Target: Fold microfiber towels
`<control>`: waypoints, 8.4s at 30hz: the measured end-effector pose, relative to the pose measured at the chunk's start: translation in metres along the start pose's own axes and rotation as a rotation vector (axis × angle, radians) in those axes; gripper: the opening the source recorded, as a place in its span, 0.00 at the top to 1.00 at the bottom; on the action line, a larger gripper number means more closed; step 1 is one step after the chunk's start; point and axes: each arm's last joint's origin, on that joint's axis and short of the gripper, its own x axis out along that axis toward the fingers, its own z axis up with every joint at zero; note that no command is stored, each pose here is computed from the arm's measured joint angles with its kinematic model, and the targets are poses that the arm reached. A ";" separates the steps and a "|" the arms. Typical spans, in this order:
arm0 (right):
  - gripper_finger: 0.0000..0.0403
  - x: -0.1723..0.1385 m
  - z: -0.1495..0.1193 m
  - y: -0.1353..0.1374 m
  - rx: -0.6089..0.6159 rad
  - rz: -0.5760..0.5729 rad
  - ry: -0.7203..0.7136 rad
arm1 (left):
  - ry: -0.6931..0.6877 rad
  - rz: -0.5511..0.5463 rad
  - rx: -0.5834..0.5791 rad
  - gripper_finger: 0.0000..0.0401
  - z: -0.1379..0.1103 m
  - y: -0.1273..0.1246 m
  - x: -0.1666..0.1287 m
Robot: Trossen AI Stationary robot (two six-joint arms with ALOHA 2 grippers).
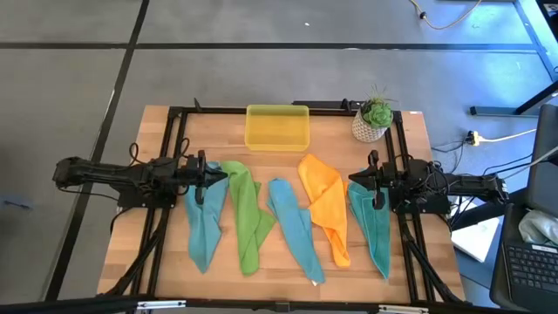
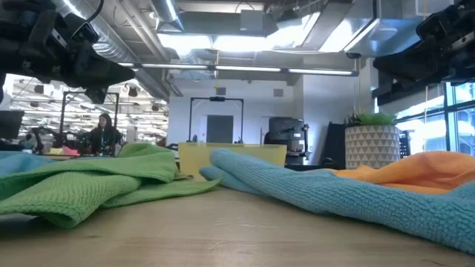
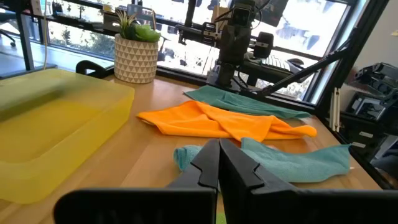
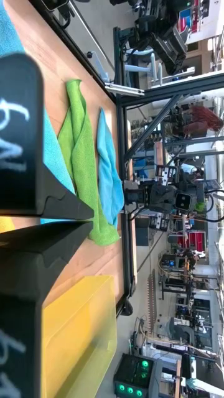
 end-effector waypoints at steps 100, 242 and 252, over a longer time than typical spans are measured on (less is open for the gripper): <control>0.49 0.404 -0.041 0.076 -0.218 0.260 0.675 | 0.883 0.502 0.033 0.68 0.034 -0.177 -0.005; 0.49 0.161 -0.019 0.078 -0.071 -0.305 1.146 | 0.817 0.033 0.317 0.99 0.004 -0.041 0.234; 0.49 0.170 -0.015 0.075 -0.140 -0.324 1.050 | 0.774 -0.029 0.257 0.99 0.019 -0.086 0.214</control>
